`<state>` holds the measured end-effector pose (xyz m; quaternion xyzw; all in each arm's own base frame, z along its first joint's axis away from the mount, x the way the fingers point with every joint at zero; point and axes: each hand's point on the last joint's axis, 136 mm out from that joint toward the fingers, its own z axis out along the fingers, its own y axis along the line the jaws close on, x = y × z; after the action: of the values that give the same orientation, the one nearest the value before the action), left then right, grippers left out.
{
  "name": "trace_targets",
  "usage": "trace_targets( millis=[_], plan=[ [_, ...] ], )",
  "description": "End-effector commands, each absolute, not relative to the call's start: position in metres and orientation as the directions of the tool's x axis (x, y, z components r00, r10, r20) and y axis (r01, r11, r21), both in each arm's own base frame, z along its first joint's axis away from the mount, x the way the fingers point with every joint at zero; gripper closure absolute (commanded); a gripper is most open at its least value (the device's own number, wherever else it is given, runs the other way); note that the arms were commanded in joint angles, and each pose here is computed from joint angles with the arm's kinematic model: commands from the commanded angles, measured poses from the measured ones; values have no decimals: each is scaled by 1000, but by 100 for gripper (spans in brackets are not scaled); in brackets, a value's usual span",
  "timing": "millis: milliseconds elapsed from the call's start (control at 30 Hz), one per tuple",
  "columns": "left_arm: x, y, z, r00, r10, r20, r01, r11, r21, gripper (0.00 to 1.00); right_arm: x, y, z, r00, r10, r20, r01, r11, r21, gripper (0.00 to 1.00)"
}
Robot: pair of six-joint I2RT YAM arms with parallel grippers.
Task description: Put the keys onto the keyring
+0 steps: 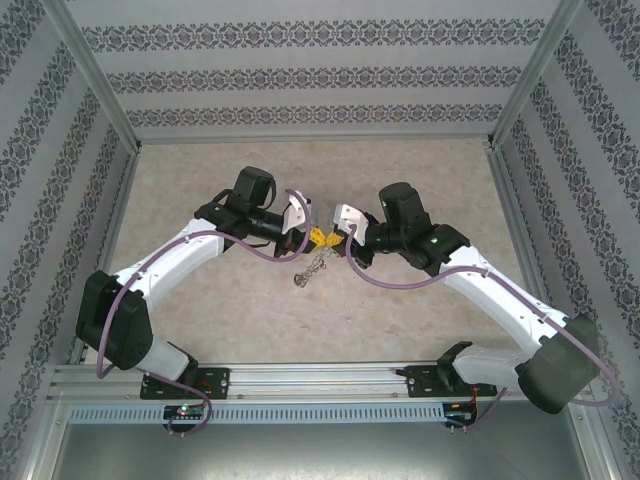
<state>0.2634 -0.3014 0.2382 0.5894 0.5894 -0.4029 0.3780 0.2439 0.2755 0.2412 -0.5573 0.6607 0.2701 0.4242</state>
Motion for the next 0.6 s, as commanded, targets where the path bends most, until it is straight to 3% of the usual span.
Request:
trace_targets(
  millis=[0,100,200,333,567],
  plan=[
    [262,-311,256,15,333,-943,999,-48,-2,100,241,292,273,64,-432,-900,-964,207,-168,100],
    [272,-311,257,-1,332,-943,1000,7,1,100,242,288,267,48,-442,-896,-959,229,-165,100],
    [285,-308,255,-24,346,-938,995,97,10,100,238,282,261,2,-439,-898,-966,230,-115,80],
    [289,-302,269,-4,306,-952,987,156,46,100,220,278,256,-33,-452,-891,-983,174,-52,66],
    [280,-302,291,70,256,-964,987,125,105,100,206,257,272,-12,-419,-908,-971,223,-90,61]
  ],
)
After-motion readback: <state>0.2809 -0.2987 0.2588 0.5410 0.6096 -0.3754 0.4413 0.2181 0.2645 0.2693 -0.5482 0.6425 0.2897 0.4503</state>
